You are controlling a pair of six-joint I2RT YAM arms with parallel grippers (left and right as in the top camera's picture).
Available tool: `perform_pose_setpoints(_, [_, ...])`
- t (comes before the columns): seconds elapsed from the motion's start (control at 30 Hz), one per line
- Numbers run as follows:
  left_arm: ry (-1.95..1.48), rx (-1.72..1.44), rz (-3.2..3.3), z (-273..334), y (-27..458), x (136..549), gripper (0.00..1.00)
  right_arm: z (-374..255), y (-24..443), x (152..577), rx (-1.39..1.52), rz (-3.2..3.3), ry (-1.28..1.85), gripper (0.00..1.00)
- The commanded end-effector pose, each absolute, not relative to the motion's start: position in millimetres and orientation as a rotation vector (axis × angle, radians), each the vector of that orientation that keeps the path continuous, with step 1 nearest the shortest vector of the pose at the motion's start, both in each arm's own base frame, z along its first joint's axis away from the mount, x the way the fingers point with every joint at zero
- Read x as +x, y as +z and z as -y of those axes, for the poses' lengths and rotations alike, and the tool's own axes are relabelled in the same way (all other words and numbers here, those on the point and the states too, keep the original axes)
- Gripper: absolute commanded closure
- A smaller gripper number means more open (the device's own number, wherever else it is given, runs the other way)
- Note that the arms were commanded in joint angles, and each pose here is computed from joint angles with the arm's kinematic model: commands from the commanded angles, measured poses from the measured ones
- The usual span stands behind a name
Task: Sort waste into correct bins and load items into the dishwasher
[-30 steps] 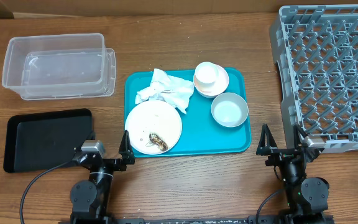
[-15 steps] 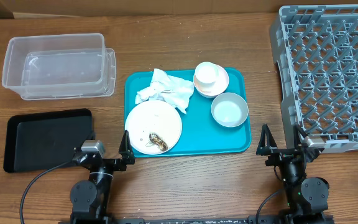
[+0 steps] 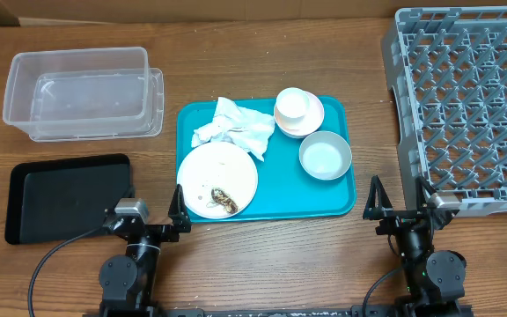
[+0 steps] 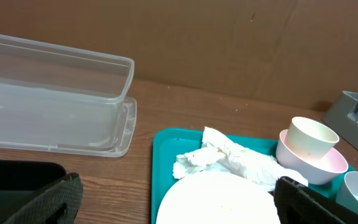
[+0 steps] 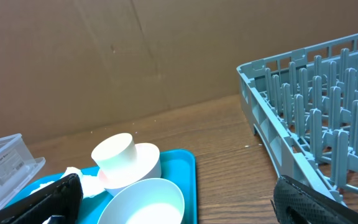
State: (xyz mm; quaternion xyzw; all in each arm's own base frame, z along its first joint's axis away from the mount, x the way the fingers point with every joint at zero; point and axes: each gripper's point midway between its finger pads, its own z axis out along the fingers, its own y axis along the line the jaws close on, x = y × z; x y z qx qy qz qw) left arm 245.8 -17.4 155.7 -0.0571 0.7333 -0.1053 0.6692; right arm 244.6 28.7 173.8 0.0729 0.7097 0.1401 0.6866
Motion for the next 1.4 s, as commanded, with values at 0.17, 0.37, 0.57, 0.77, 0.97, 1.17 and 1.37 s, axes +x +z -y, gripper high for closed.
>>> perform_pose_setpoints(0.17, [-0.224,-0.111,-1.650,18,156,246,0.00,-27,172,245,0.165,-1.586,0.301,0.00])
perform_pose_setpoints(0.37, [-0.224,-0.111,-1.650,18,156,245,0.00,-27,172,245,0.165,-1.586,0.301,0.00])
perform_pose_setpoints(0.57, [-0.677,-0.170,-1.563,58,184,238,0.00,-27,172,245,0.165,-1.586,0.301,0.00])
perform_pose_setpoints(0.77, [-1.011,-0.327,-1.514,73,201,231,0.00,-27,172,245,0.165,-1.586,0.301,0.00])
perform_pose_setpoints(0.97, [-1.034,-0.109,-1.372,88,246,214,0.00,-27,172,245,0.165,-1.586,0.301,0.00])
perform_pose_setpoints(1.17, [-0.927,-0.039,-1.456,90,267,211,0.00,-27,172,245,0.165,-1.586,0.301,0.00])
perform_pose_setpoints(1.37, [-0.722,0.016,-1.806,88,291,236,0.00,-27,172,245,0.165,-1.586,0.301,0.00])
